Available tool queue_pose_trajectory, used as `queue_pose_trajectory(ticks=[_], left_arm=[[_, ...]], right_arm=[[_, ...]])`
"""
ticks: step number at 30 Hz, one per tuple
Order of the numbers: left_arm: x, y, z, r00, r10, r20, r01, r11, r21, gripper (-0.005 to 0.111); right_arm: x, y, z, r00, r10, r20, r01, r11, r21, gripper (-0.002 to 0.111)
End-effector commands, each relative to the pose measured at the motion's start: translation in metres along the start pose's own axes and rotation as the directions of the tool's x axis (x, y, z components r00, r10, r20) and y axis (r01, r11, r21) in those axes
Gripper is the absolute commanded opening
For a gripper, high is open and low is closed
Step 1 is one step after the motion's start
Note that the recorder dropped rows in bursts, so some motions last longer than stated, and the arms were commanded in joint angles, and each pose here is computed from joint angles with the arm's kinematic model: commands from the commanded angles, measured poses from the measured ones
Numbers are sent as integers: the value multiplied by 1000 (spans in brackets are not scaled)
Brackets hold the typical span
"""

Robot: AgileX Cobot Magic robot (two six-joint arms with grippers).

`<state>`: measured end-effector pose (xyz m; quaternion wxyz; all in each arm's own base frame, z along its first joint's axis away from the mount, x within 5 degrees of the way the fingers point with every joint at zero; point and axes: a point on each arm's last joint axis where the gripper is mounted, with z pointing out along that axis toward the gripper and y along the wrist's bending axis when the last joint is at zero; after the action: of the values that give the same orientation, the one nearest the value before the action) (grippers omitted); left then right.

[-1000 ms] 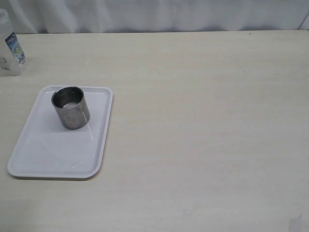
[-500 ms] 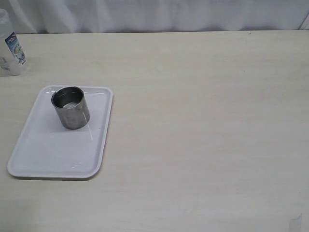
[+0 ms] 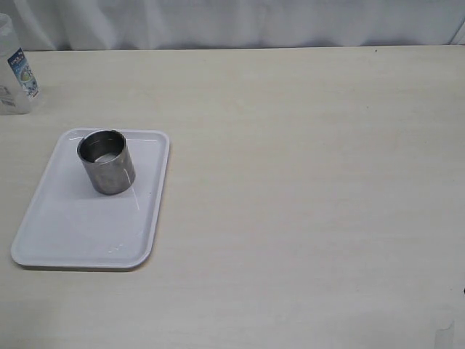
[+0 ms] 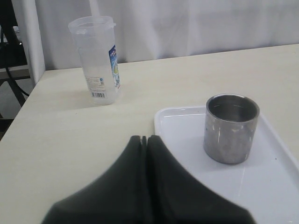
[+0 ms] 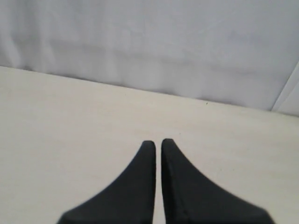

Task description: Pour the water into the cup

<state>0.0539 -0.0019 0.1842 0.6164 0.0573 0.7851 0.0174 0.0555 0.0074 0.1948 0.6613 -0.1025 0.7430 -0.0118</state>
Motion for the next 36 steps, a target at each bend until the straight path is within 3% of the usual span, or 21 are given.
queue_pose_trajectory(ticks=[1, 36], left_arm=[[0, 0, 0, 1000, -6, 6, 6, 1000, -4, 0], [0, 0, 0, 1000, -6, 6, 6, 1000, -4, 0]], right_arm=[[7, -2, 0, 995, 73, -65, -71, 997, 25, 4], [13, -2, -1, 985, 111, -134, -107, 993, 40, 4]])
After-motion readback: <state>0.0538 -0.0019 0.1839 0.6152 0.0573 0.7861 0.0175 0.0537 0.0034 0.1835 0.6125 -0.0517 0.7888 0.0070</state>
